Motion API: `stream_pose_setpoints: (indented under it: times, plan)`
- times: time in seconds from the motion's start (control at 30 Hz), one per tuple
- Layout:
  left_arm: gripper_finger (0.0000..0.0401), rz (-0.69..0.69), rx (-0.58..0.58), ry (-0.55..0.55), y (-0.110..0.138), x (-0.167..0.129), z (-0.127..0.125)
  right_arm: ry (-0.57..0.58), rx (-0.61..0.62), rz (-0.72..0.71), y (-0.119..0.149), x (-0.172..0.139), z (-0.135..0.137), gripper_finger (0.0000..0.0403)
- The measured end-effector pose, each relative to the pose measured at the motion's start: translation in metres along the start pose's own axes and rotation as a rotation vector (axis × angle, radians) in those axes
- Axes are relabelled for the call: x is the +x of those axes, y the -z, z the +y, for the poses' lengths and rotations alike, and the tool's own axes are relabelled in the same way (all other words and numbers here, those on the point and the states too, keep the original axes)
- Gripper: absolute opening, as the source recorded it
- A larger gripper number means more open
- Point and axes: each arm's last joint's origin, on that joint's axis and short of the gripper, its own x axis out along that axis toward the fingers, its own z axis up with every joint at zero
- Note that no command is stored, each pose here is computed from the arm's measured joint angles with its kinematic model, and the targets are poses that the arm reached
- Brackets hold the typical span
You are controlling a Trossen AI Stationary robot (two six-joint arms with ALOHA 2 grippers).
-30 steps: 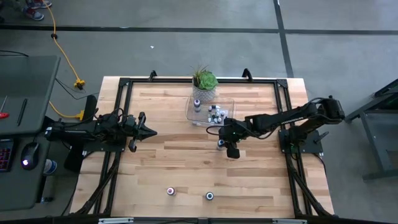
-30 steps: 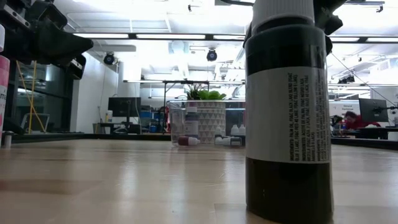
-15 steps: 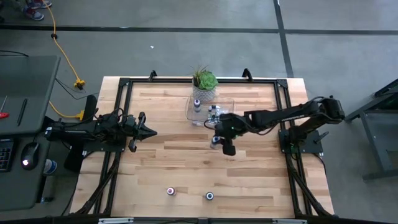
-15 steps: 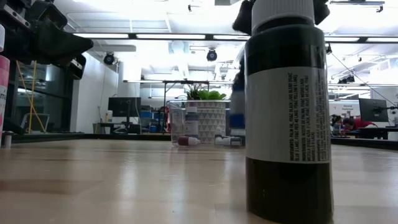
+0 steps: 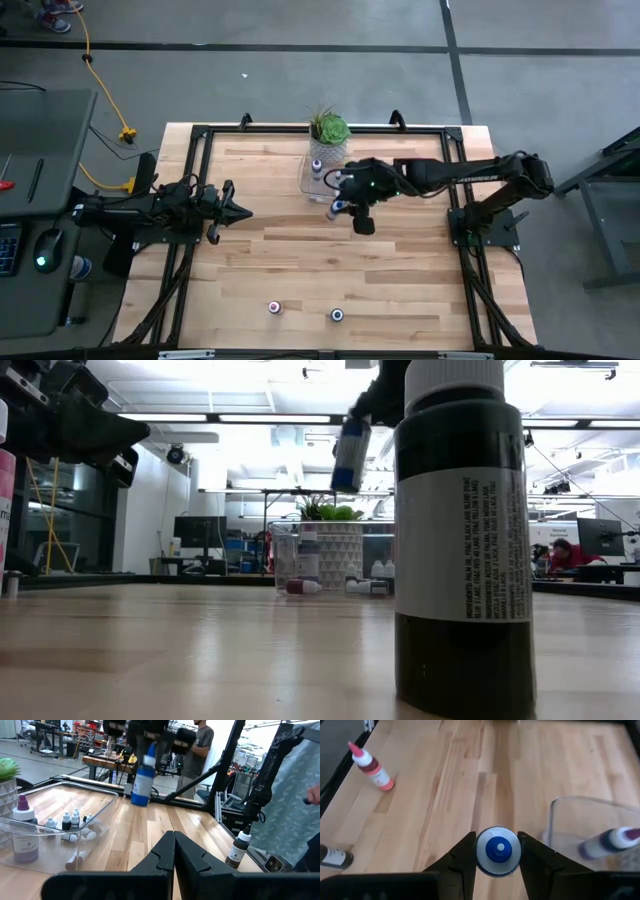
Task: Pick & Place food coloring
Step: Put the large blue food coloring bottle into the bin
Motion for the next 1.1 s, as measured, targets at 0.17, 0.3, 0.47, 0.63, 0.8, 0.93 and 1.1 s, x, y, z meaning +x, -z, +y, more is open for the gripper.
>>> stream_pose_setpoints:
  times: [0.17,0.3,0.47,0.63,0.8,0.93,1.1]
  plan:
    - [0.0000,0.000,0.000,0.000,0.000,0.000,0.000,0.027,-0.016,-0.016,-0.016,-0.014,-0.010,0.0113]
    - [0.0000,0.000,0.000,0.000,0.000,0.000,0.000,0.075,-0.003,-0.021,-0.021,-0.022,-0.023,0.0113]
    - [0.0000,0.000,0.000,0.000,0.000,0.000,0.000,0.133,0.043,-0.019,-0.019,-0.027,-0.045,0.0113]
    - [0.0000,0.000,0.000,0.000,0.000,0.000,0.000,0.207,0.064,-0.011,-0.015,-0.032,-0.066,0.0113]
    - [0.0000,0.000,0.000,0.000,0.000,0.000,0.000,0.233,0.097,0.041,-0.007,-0.034,-0.079,0.0113]
    - [0.0000,0.000,0.000,0.000,0.000,0.000,0.000,0.248,0.126,0.093,0.000,-0.031,-0.087,0.0113]
    - [0.0000,0.000,0.000,0.000,0.000,0.000,0.000,0.248,0.186,0.133,0.006,-0.016,-0.093,0.0113]
